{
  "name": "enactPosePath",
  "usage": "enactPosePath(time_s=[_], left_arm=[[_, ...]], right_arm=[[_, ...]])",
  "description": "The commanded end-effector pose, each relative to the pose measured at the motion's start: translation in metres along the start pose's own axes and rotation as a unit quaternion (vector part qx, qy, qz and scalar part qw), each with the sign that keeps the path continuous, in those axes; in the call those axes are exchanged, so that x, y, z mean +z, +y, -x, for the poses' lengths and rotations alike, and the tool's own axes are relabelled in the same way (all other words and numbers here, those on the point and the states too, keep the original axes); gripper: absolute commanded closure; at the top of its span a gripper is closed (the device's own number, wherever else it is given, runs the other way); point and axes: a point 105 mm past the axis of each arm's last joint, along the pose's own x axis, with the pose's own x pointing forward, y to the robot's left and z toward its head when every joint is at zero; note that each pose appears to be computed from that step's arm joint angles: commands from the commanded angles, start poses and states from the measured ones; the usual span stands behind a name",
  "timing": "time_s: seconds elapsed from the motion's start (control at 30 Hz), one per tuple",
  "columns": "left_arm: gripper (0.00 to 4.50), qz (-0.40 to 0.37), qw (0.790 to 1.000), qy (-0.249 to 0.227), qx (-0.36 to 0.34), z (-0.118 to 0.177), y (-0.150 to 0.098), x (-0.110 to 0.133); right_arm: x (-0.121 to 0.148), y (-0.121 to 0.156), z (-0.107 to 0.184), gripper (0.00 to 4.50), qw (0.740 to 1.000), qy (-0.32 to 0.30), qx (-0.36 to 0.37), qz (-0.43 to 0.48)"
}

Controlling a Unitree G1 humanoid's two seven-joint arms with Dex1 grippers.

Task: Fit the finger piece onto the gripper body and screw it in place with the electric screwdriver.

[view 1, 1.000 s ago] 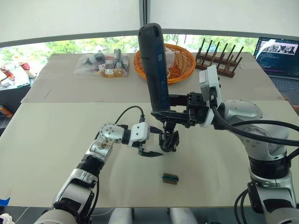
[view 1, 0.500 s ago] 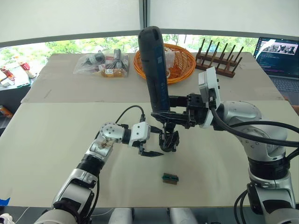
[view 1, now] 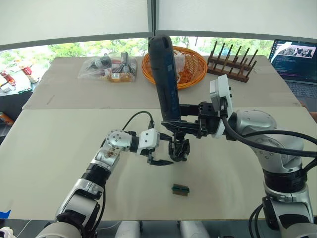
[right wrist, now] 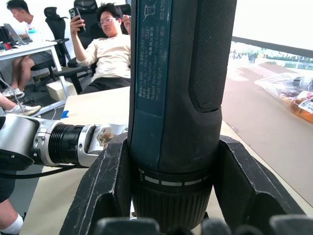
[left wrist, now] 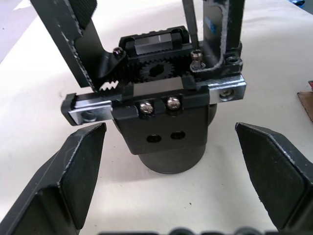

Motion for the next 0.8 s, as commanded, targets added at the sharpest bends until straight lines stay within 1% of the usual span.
enactPosePath(time_s=[0.03, 0.2, 0.33, 0.8], left_arm=[[0.00, -0.025, 1.000, -0.012, 0.006, -0.0002, 0.0057, 0.0132], [0.00, -0.018, 1.000, -0.013, 0.001, -0.0015, 0.0016, 0.0122], [0.00, -0.015, 1.000, -0.010, 0.000, -0.0031, -0.0015, 0.0100], [0.00, -0.015, 1.000, -0.007, 0.002, -0.0030, 0.0011, 0.0106]], right_arm=[[0.0173, 0.0056, 0.0023, 2.57, 0.999, -0.030, 0.009, 0.042], [0.0153, 0.0000, 0.0054, 2.57, 0.999, -0.031, -0.003, 0.044], [0.0150, 0.0009, 0.0067, 2.57, 0.999, -0.035, -0.006, 0.037], [0.0178, 0.0027, 0.0063, 2.57, 0.999, -0.038, -0.009, 0.038]])
